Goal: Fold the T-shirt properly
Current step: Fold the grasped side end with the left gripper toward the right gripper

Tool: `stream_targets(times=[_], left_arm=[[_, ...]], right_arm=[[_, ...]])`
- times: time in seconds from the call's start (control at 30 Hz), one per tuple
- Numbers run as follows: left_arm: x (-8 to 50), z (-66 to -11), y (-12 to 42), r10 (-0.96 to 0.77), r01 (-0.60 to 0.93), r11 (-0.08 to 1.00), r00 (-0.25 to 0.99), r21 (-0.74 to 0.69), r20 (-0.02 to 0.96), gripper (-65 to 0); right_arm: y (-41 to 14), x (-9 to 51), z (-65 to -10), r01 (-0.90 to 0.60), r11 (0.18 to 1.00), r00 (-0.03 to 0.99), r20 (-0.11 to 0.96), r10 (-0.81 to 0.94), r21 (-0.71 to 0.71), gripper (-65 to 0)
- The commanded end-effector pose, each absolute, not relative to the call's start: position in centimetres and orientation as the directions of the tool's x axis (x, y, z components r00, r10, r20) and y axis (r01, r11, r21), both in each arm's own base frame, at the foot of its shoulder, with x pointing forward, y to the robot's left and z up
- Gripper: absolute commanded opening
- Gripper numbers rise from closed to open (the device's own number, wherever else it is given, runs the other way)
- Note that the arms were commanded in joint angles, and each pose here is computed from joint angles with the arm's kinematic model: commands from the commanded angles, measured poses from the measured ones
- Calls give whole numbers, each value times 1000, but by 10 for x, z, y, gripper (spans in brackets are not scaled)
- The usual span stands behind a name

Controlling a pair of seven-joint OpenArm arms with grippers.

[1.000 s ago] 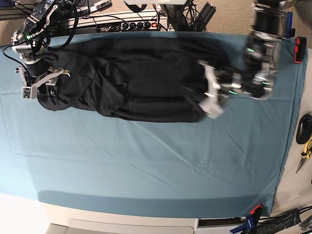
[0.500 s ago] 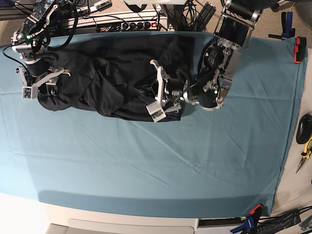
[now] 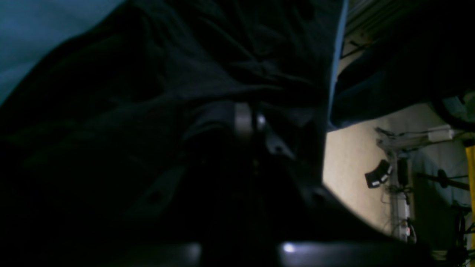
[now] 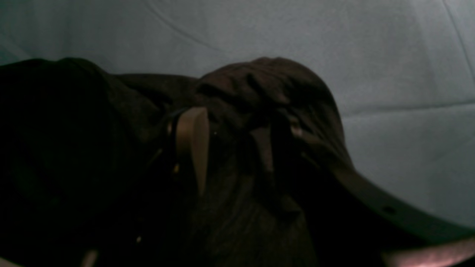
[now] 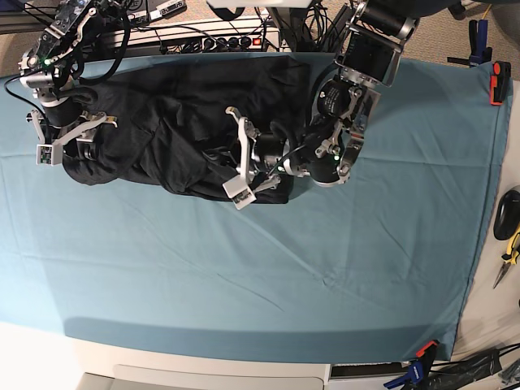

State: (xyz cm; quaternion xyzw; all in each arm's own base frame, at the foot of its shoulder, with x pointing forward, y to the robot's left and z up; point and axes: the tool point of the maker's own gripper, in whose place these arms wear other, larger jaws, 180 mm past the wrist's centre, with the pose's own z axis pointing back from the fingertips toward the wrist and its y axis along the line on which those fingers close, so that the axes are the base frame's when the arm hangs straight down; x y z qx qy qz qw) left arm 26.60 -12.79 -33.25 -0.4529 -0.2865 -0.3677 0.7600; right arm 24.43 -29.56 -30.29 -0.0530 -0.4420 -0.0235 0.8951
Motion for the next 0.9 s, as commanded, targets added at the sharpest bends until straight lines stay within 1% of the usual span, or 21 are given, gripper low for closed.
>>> stream_targets(times=[0.0, 0.3, 0.37, 0.4, 0.47, 0.5, 0.53, 0.63, 0.73, 0.8, 0.87], left_arm=[[275, -313, -133, -256, 836, 296, 535, -461, 805, -650], [274, -314, -133, -256, 836, 296, 536, -463, 804, -650], [270, -312, -136, -266, 854, 265, 511, -448, 817, -650], [265, -311, -140, -276, 868, 239, 491, -435, 826, -612], [256, -309, -150, -289, 879, 204, 475, -432, 831, -454], [251, -307, -156, -290, 882, 186, 471, -433, 833, -401], [246, -306, -163, -293, 885, 168, 466, -435, 835, -374], [233, -300, -182, -310, 899, 120, 438, -422, 844, -371], [230, -297, -193, -334, 916, 102, 400, -389, 853, -371], [235, -296, -192, -349, 925, 107, 379, -365, 857, -371], [246, -298, -187, -380, 937, 135, 348, -321, 857, -371]], right_arm=[[-297, 251, -289, 88, 992, 565, 825, 22, -86, -374], [-297, 251, -289, 86, 993, 564, 825, 22, -86, -374], [-297, 251, -289, 87, 993, 564, 825, 22, -86, -374], [-297, 251, -289, 87, 993, 564, 826, 22, -86, -374], [-297, 251, -289, 86, 993, 564, 826, 22, -86, -374], [-297, 251, -288, 86, 993, 563, 826, 22, -86, -374], [-297, 251, -288, 86, 993, 562, 827, 22, -86, -374], [-297, 251, -288, 86, 993, 562, 827, 23, -86, -374], [-297, 251, -288, 86, 993, 562, 827, 23, -86, -374], [-297, 251, -288, 86, 993, 562, 827, 23, -86, -374], [-297, 251, -288, 87, 993, 562, 826, 22, -86, -374]])
